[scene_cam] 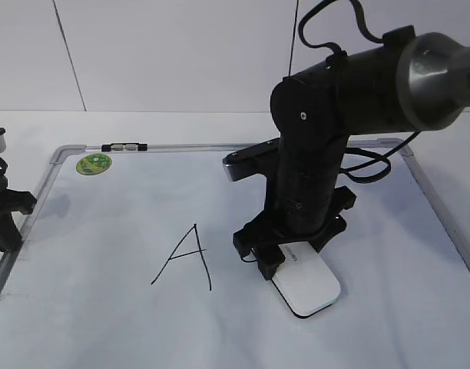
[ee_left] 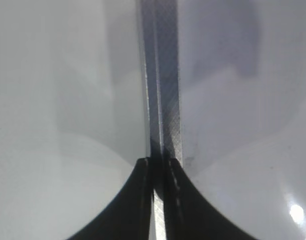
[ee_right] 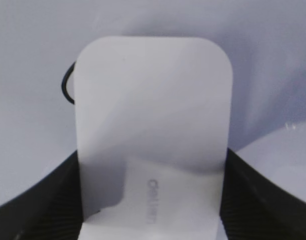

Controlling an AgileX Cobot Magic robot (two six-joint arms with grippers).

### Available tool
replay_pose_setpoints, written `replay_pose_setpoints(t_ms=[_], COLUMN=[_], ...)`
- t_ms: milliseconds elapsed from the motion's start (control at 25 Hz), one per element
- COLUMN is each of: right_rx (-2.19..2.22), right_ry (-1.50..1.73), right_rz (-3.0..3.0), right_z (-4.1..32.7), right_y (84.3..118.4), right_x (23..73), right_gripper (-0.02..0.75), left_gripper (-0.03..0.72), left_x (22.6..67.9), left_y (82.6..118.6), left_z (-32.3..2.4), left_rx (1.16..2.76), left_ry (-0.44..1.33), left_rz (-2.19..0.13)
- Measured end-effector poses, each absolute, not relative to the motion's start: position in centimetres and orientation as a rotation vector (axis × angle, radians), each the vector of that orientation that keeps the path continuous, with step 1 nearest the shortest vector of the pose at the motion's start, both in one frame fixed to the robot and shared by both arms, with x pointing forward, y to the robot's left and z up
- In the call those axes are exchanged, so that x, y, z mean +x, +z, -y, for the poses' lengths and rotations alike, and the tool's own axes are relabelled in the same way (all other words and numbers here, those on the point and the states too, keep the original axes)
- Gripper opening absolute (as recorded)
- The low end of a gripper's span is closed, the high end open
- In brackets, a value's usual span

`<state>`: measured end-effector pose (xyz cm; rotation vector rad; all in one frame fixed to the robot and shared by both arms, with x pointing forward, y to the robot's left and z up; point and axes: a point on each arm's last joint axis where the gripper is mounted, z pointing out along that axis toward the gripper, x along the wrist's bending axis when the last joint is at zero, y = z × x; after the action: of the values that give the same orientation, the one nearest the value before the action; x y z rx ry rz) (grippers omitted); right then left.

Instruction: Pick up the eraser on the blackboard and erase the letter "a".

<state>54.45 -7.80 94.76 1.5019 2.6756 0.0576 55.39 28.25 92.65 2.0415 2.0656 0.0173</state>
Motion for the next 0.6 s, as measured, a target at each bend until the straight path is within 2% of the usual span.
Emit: replay_pose_setpoints(t_ms=[200,440,600], right_rx=[1.470,1.320,1.349], right_ry=[0.021,0.067,0.045], right_rz=[-2.703,-2.755,-2.717], right_z=[6.8,3.4,3.5], right_y=[94.8,94.9,94.8], right_x=[54.8,54.0,54.2], right_gripper=[0.553,0.553,0.553], left_gripper=[0.016,0.016,0.016], left_x=[55.4,55.5,55.5], left_y=[92.7,92.7,92.7], left_z=[-28.3,-28.3,-28.3], left_rx=[2.043,2.045,2.047], left_ry=[0.023,0.030,0.034], left_rz=[-2.063,-2.060,-2.058])
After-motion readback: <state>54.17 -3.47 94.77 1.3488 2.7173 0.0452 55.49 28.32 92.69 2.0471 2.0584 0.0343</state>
